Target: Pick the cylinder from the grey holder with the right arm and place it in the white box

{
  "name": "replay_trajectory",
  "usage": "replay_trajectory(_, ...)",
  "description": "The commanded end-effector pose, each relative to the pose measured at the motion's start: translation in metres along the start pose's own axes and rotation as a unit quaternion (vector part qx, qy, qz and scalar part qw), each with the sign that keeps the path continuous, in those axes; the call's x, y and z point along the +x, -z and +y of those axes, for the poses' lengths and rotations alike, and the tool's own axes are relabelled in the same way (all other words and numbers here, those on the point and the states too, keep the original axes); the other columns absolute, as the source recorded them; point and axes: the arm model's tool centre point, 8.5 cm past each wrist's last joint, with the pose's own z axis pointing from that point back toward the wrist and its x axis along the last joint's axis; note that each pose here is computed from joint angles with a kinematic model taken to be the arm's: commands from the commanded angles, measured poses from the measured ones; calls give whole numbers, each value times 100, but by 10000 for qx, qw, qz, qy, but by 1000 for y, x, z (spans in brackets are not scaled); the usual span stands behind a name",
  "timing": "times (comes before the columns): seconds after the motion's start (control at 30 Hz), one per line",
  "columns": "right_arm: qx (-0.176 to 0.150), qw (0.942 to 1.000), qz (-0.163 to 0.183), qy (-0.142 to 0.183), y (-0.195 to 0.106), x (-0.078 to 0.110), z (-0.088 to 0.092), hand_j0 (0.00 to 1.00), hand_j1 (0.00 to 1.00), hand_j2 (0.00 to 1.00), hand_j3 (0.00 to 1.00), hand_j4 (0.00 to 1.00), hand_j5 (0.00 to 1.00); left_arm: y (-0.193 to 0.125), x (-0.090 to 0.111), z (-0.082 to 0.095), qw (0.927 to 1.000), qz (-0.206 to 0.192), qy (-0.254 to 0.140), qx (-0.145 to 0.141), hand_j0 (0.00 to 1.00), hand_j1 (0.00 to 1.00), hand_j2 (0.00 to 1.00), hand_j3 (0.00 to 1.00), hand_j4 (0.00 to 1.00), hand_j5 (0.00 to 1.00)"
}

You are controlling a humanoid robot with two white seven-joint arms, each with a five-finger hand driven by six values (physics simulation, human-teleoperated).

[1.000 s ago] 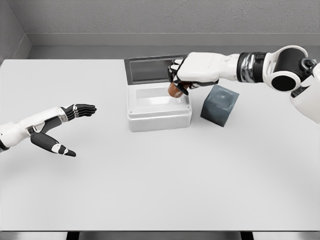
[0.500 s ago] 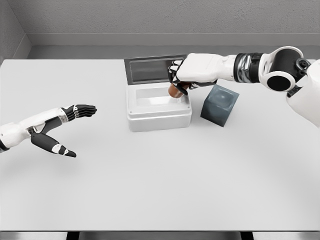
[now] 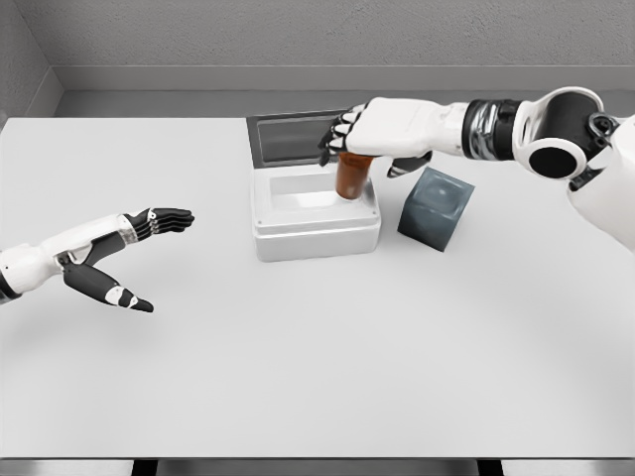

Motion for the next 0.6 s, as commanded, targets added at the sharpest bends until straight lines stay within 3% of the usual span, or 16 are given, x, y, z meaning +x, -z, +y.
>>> replay_trajectory(0.0,-343,9988,-145,-328,-19,8,-23,100,100,100,100,100,100,0,0,0,10000,-12,-29,21,100,100,100,100,100,100)
replay_trajectory(0.07,-676,9945,-271,-747,-59,7,-39,100,100,100,100,100,100,0,1,1,10000,-15,-24,26,100,100,100,100,100,100)
replay_trajectory(0.13,-1305,9903,-94,-460,-105,-10,-53,100,100,100,100,100,100,0,1,1,10000,-15,-24,26,100,100,100,100,100,100)
replay_trajectory(0.23,-2263,9714,620,-373,-194,-37,-86,100,100,100,100,100,100,0,0,0,10000,-12,-29,21,100,100,100,100,100,100)
replay_trajectory(0.33,-2579,9594,1137,-124,-232,-61,-81,100,100,100,100,100,100,0,1,1,10000,-15,-24,26,100,100,100,100,100,100)
replay_trajectory(0.4,-2508,9582,1331,363,-235,-81,-54,100,100,100,100,100,100,-1,1,3,10000,-12,-10,48,100,100,100,100,100,100)
replay_trajectory(0.43,-2204,9638,1341,679,-220,-88,-26,100,100,100,100,100,100,1,2,5,10000,-41,6,64,100,100,100,100,100,100)
replay_trajectory(0.47,-1710,9736,1212,900,-197,-88,0,100,100,100,100,100,100,7,10,13,9998,-154,78,107,100,100,100,100,100,100)
replay_trajectory(0.5,-1247,9799,1093,1110,-177,-87,27,100,100,100,100,100,100,11,17,22,9994,-268,110,182,100,100,100,100,100,100)
replay_trajectory(0.57,-816,9837,1019,1239,-163,-85,50,100,100,100,100,100,100,39,32,44,9970,-639,274,327,100,100,100,100,100,100)
